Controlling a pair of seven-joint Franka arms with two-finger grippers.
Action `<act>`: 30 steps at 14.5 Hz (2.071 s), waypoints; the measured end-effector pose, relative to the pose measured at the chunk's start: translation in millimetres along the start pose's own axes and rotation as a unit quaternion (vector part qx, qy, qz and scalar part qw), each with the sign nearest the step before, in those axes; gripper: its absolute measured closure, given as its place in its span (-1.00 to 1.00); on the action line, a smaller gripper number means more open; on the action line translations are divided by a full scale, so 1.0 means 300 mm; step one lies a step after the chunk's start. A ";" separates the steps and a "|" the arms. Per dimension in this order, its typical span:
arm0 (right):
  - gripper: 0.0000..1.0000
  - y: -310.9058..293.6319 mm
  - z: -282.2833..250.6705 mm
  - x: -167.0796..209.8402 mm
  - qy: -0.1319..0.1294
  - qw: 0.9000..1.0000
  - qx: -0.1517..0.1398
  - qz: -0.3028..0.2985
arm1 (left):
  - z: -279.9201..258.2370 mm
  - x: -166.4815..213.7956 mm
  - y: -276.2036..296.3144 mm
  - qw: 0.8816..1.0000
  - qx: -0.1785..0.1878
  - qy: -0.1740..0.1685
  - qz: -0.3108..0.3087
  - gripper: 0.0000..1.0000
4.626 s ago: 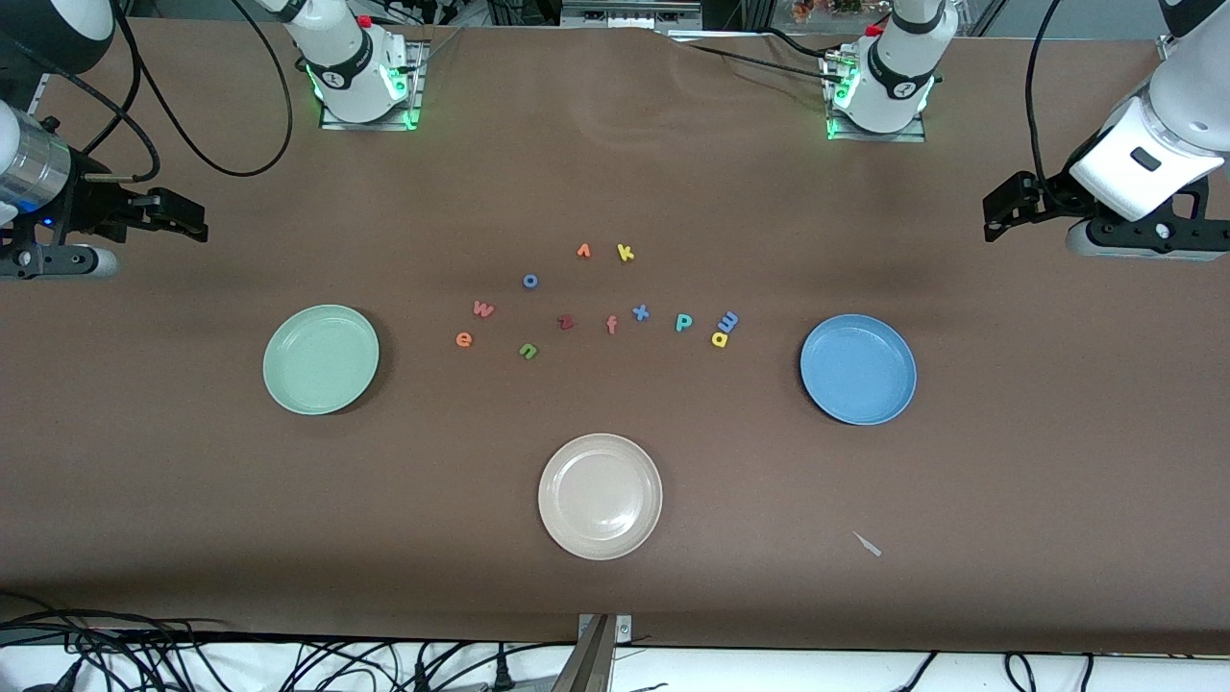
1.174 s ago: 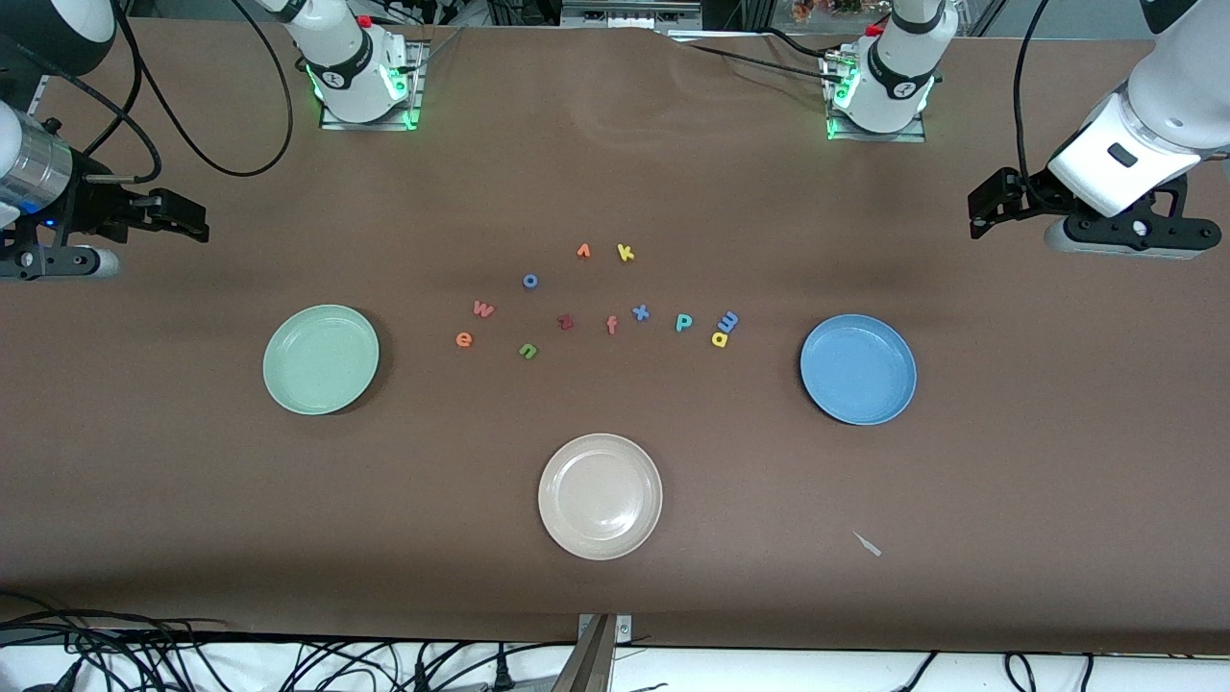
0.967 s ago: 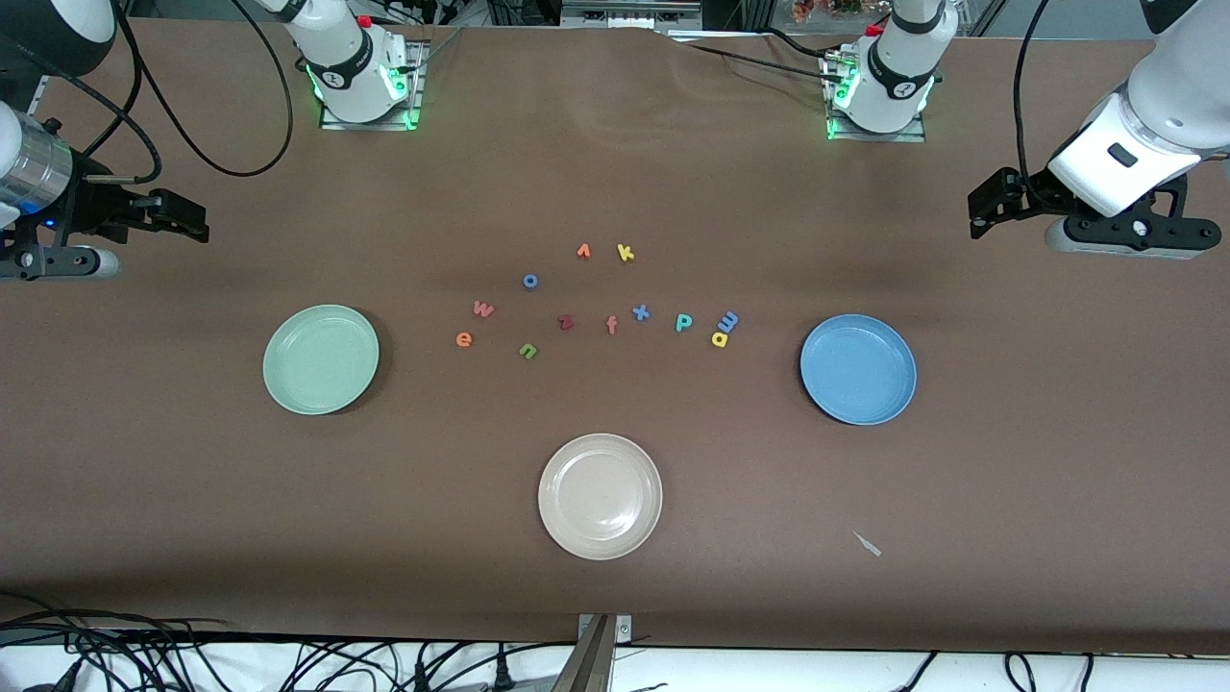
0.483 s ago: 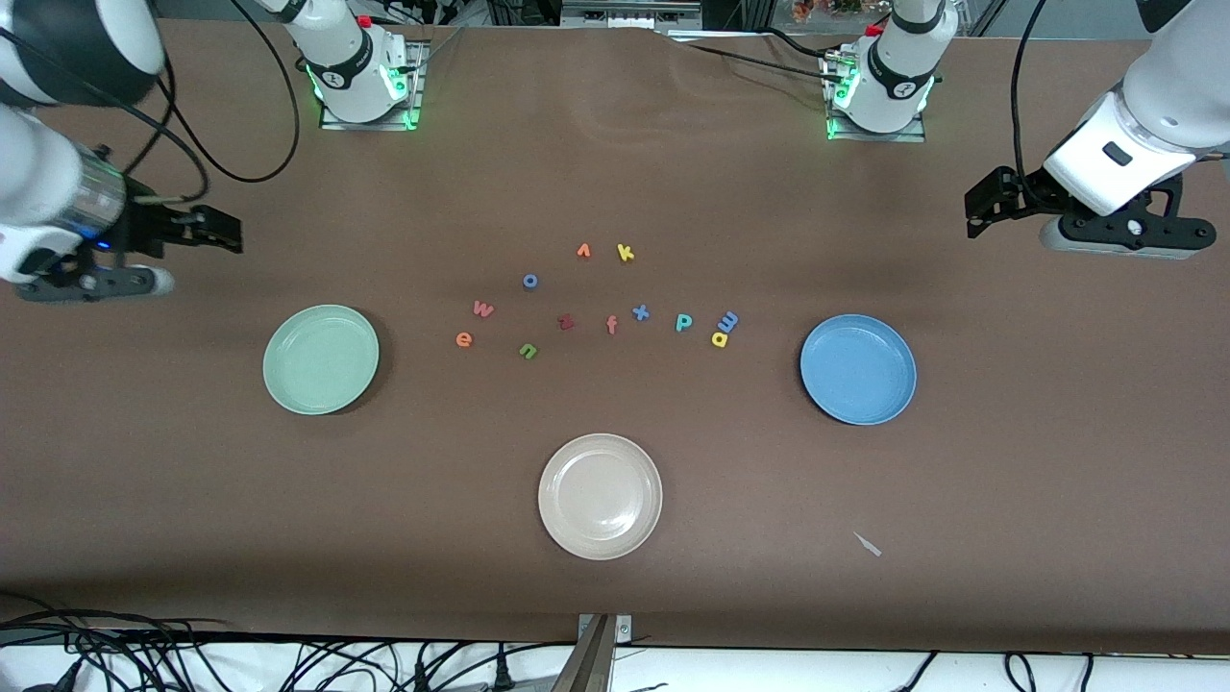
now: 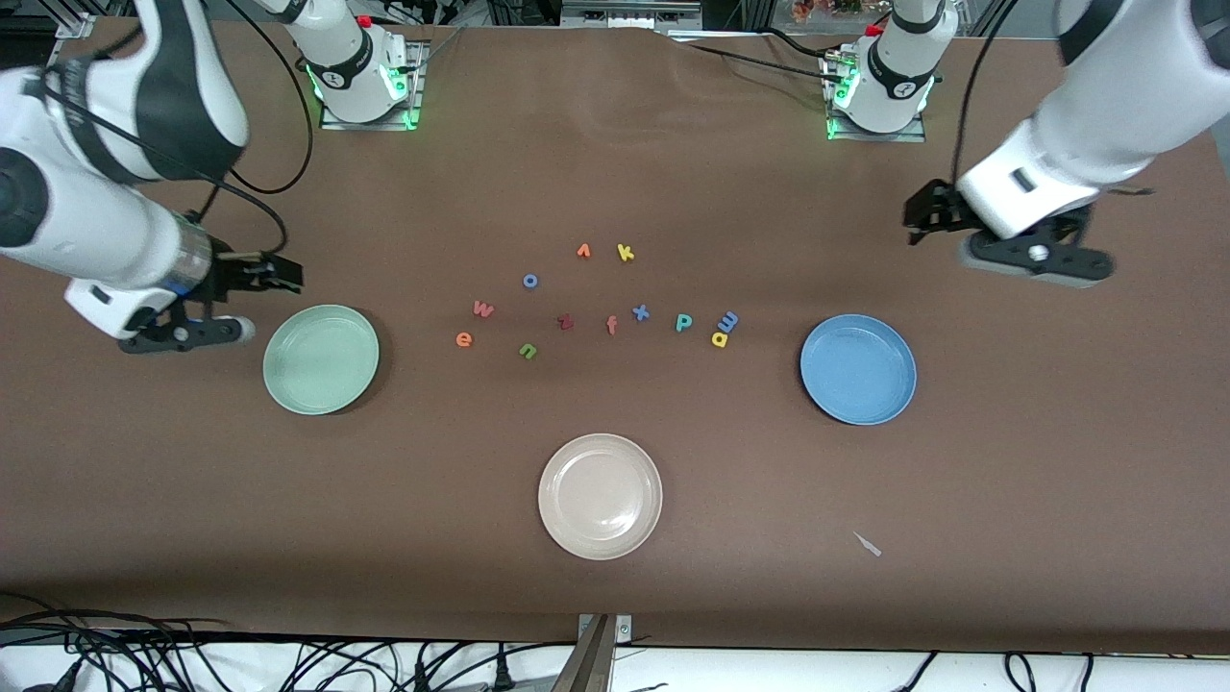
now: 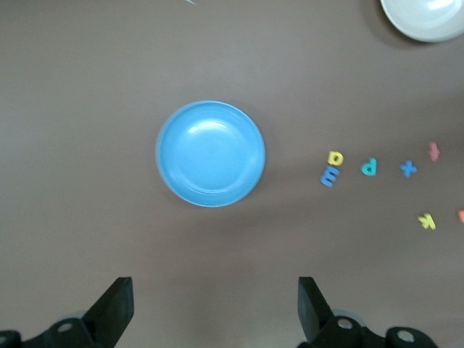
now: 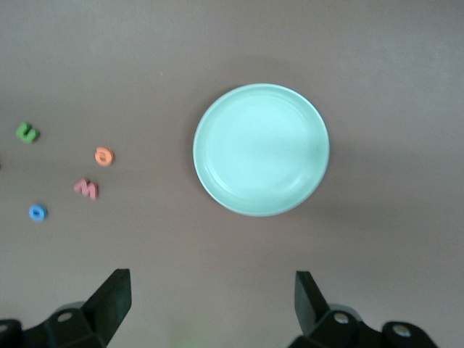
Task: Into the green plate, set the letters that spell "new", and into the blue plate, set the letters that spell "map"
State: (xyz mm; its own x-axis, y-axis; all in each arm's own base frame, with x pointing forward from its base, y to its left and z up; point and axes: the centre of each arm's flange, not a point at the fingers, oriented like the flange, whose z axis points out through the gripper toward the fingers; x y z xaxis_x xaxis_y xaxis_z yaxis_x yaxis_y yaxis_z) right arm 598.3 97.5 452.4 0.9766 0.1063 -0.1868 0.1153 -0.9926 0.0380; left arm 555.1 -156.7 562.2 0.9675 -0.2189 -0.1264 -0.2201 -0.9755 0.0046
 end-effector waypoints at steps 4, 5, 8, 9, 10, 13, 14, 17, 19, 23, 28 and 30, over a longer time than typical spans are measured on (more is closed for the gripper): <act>-1.00 -0.200 0.209 0.048 0.024 0.997 -0.001 0.074 | 0.264 0.138 0.155 0.998 -0.020 -0.044 0.047 -1.00; -1.00 -0.243 0.269 0.050 0.034 0.995 0.001 0.092 | 0.343 0.193 0.160 0.998 -0.029 -0.040 0.048 -1.00; -1.00 -0.339 0.448 0.045 0.065 0.986 0.014 0.152 | 0.589 0.305 0.226 0.995 -0.052 -0.048 0.064 -1.00; -1.00 -0.366 0.505 0.046 0.073 0.982 0.020 0.174 | 0.663 0.321 0.288 0.994 -0.056 -0.051 0.076 -1.00; -1.00 -0.396 0.557 0.046 0.077 0.978 0.024 0.195 | 0.738 0.326 0.352 0.993 -0.059 -0.061 0.088 -1.00; -1.00 -0.502 0.678 0.049 0.080 0.966 0.032 0.242 | 0.925 0.319 0.477 0.990 -0.066 -0.064 0.111 -0.96; -1.00 -0.527 0.705 0.050 0.082 0.964 0.034 0.252 | 0.975 0.307 0.496 0.989 -0.067 -0.060 0.115 -0.94; -1.00 -0.555 0.762 0.058 0.086 0.954 0.042 0.283 | 1.118 0.244 0.506 0.989 -0.057 -0.062 0.125 -0.83; -1.00 -0.556 0.789 0.060 0.080 0.948 0.045 0.304 | 1.185 0.210 0.509 0.988 -0.036 -0.052 0.144 -0.80; -0.99 -0.567 0.828 0.063 0.066 0.940 0.062 0.328 | 1.274 0.153 0.531 0.987 -0.034 -0.032 0.156 -0.76; -0.94 -0.567 0.886 0.061 0.046 0.935 0.067 0.346 | 1.300 0.126 0.561 0.981 -0.009 -0.016 0.194 -0.10; -0.84 -0.567 0.904 0.060 0.042 0.935 0.065 0.346 | 1.295 0.126 0.566 0.978 0.002 -0.011 0.206 0.35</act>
State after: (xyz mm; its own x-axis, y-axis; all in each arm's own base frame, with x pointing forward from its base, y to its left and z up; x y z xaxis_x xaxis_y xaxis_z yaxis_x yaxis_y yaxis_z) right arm 547.0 252.2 176.2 0.8205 -0.5656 -0.0832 -0.5675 -0.8234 0.0010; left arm 505.9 -321.7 172.9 0.7931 -0.5937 -0.1361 -0.5921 -0.8039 0.0561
